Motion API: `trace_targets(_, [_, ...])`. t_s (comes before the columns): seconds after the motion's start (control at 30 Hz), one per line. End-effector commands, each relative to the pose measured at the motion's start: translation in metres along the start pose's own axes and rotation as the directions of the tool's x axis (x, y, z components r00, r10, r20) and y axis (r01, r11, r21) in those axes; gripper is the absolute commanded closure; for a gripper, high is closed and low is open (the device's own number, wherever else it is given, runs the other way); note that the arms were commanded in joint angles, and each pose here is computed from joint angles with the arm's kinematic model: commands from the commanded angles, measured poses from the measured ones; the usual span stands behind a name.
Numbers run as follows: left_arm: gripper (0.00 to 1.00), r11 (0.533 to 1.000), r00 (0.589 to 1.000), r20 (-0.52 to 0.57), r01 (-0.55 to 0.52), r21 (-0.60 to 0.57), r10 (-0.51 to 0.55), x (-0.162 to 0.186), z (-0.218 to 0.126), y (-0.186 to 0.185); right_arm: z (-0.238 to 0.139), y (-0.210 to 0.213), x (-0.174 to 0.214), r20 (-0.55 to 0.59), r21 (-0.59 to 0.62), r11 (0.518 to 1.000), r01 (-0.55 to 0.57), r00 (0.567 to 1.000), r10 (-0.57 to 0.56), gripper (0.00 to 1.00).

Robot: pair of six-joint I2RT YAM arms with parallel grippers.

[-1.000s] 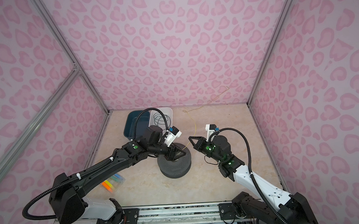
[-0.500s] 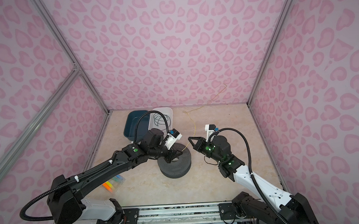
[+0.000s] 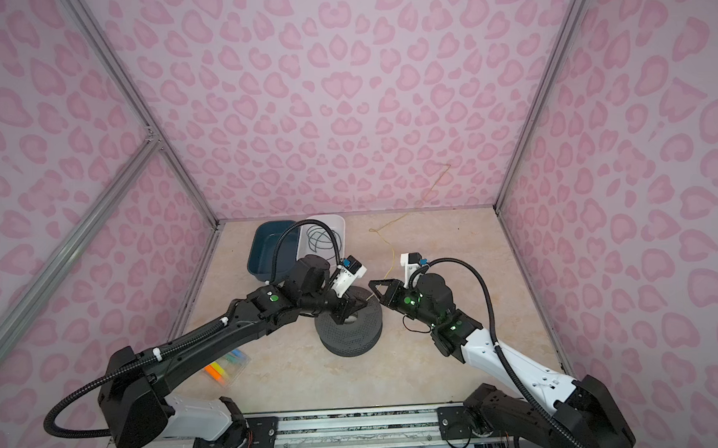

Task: Wrap the cables

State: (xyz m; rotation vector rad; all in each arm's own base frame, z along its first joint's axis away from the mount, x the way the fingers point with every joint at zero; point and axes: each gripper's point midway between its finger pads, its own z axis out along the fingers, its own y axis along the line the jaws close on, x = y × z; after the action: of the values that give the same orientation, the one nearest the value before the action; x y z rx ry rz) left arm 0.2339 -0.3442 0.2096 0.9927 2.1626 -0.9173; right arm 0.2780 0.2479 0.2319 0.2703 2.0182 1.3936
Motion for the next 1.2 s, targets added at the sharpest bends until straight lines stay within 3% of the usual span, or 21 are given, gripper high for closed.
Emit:
trace_targets(0.0, [0.96,1.000,0.999,0.033,-0.019,0.017,0.018,-0.012,-0.001,-0.005,-0.003,0.003,-0.005,0.025,-0.001,1.000,0.022,0.999,-0.022,1.00])
trace_targets(0.07, [0.92,1.000,0.999,0.037,-0.018,0.002,0.017,-0.012,-0.003,-0.003,-0.005,0.002,-0.008,0.044,0.010,1.000,0.024,0.999,-0.025,1.00])
trace_targets(0.13, [0.71,1.000,0.999,0.036,-0.014,-0.023,0.015,-0.010,-0.006,0.001,-0.007,0.002,-0.011,0.060,0.016,0.999,0.030,0.998,-0.031,1.00])
trace_targets(0.17, [0.54,0.999,0.999,0.037,-0.012,-0.041,0.014,-0.008,-0.008,0.003,-0.008,0.003,-0.013,0.071,0.018,0.999,0.036,0.997,-0.037,1.00])
trace_targets(0.2, [0.48,0.998,0.999,0.042,-0.006,-0.065,0.009,-0.006,-0.012,0.006,-0.010,0.004,-0.014,0.080,0.019,0.999,0.045,0.996,-0.046,1.00])
trace_targets(0.27, [0.38,0.993,0.998,0.060,0.008,-0.115,-0.001,-0.001,-0.021,0.014,-0.014,0.004,-0.018,0.099,0.035,0.997,0.064,0.993,-0.067,1.00])
trace_targets(0.37, [0.31,0.971,0.990,0.133,0.083,-0.223,-0.054,0.008,-0.043,0.038,-0.020,0.003,-0.024,0.136,0.055,0.995,0.085,0.986,-0.092,1.00])
trace_targets(0.47, [0.25,0.903,0.958,0.253,0.224,-0.366,-0.134,0.024,-0.074,0.075,-0.023,0.004,-0.030,0.168,0.061,0.994,0.096,0.980,-0.105,1.00])
trace_targets(0.63, [0.10,0.726,0.812,0.490,0.540,-0.427,-0.315,0.066,-0.116,0.125,-0.021,0.013,-0.035,0.191,0.023,0.995,0.101,0.976,-0.103,1.00])
trace_targets(0.87, [0.11,0.610,0.702,0.532,0.697,-0.378,-0.473,0.111,-0.112,0.137,-0.015,0.010,-0.027,0.165,-0.004,0.996,0.092,0.982,-0.090,1.00])
trace_targets(1.17, [0.13,0.563,0.678,0.560,0.725,-0.397,-0.477,0.122,-0.128,0.137,-0.006,0.009,-0.024,0.115,0.018,0.994,0.108,0.987,-0.109,1.00])
